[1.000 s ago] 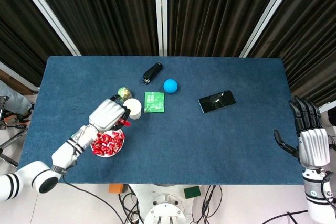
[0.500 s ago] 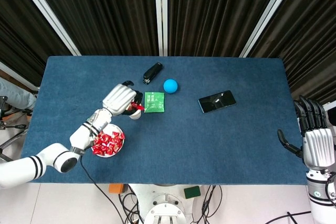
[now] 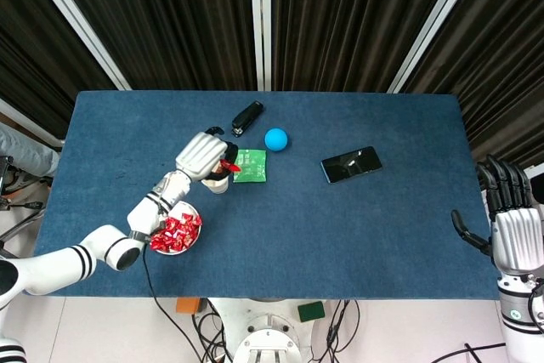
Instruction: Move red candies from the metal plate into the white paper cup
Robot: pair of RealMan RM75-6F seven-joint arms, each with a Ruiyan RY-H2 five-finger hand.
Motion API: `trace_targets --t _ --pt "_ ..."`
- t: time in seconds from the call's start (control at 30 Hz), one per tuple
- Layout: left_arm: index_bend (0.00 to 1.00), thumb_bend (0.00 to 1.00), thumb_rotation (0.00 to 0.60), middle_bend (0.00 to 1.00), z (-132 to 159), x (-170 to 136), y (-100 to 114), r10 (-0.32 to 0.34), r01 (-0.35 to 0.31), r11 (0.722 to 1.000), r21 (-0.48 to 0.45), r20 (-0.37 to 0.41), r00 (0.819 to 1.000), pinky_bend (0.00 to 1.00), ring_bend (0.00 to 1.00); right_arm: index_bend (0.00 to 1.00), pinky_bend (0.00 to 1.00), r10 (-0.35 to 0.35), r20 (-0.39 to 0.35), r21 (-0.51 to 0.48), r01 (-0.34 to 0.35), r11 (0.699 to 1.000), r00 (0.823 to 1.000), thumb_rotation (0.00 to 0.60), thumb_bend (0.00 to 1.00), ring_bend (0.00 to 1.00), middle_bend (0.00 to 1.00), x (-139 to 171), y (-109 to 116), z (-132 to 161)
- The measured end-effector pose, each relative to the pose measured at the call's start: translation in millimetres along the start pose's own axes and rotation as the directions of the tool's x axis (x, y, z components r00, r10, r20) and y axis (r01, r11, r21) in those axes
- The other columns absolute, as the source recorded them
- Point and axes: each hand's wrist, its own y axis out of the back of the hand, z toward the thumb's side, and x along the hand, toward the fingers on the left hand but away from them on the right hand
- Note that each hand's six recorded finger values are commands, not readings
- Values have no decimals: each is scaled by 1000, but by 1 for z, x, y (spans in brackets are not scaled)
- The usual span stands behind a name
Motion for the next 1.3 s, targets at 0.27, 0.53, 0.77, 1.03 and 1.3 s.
trace_targets --t 0.27,0.53,0.77,1.03,1.3 --pt "634 350 600 587 -9 -1 -15 -20 20 1000 -7 -11 1000 238 636 0 0 17 4 7 -17 1000 1000 600 317 0 0 0 -4 0" --pt "631 350 600 582 -18 -5 -16 -18 18 1000 -9 -19 1000 238 627 0 0 34 2 12 -34 999 999 600 317 0 0 0 -8 1" --pt "621 351 600 575 -23 -9 -21 -30 29 999 -21 -21 999 238 616 0 0 43 -3 17 -43 999 999 600 316 0 0 0 -11 4" --pt "599 351 600 559 -27 -10 -22 -34 33 999 -22 -20 999 237 604 0 0 47 -3 22 -47 999 999 600 317 0 0 0 -13 6" --pt "592 350 600 547 -32 -13 -24 -40 39 999 -20 -29 999 237 588 0 0 53 -2 25 -53 998 999 600 317 0 0 0 -16 7"
